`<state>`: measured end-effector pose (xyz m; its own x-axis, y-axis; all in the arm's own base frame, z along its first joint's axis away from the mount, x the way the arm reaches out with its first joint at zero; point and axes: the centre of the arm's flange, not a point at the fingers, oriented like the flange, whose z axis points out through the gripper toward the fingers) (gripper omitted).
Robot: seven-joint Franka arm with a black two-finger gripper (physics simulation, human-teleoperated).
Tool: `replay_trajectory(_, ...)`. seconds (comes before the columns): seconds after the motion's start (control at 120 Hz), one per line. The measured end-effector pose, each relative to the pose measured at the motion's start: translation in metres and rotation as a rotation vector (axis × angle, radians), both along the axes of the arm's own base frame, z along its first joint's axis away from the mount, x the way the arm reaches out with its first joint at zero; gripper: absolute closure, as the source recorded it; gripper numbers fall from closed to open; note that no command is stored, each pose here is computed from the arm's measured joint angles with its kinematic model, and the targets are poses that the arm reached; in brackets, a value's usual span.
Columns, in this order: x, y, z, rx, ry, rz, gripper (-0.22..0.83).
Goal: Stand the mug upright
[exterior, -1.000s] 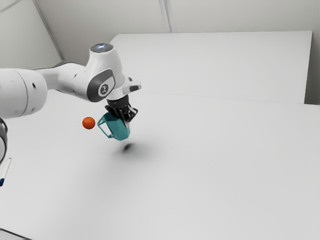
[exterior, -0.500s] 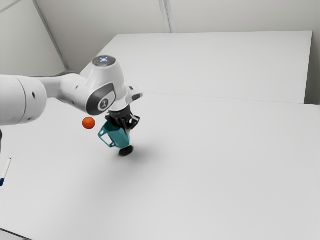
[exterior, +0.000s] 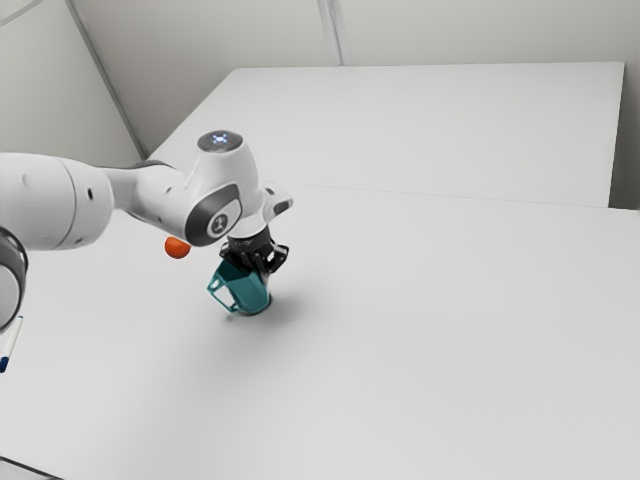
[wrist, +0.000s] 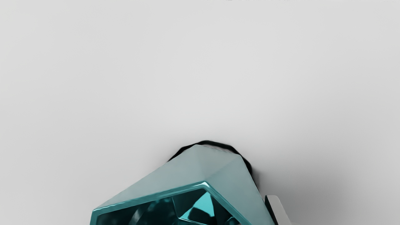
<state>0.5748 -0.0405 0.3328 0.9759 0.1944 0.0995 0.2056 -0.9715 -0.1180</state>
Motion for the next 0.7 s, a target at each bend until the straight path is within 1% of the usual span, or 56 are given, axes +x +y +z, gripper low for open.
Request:
replay_trajectory(0.008, 0.0, 0.0, 0.0, 0.0, -0.001, 0.001, 0.78)
replay_trajectory(0.183, 0.0, -0.005, 0.014, -0.003, -0.027, 0.004, 0.4)
replay_trajectory(0.242, -0.001, -0.005, 0.022, -0.002, -0.039, 0.007, 0.3)
replay_trajectory(0.3, -0.002, -0.005, 0.032, 0.0, -0.051, 0.01, 0.23)
replay_trajectory(0.375, -0.004, -0.006, 0.048, 0.004, -0.069, 0.011, 0.16)
replay_trajectory(0.467, -0.007, -0.012, 0.073, 0.009, -0.095, 0.007, 0.1)
replay_trajectory(0.558, -0.011, -0.017, 0.097, 0.014, -0.113, 0.005, 0.07)
replay_trajectory(0.7, -0.007, -0.027, 0.139, 0.025, -0.122, -0.015, 0.03)
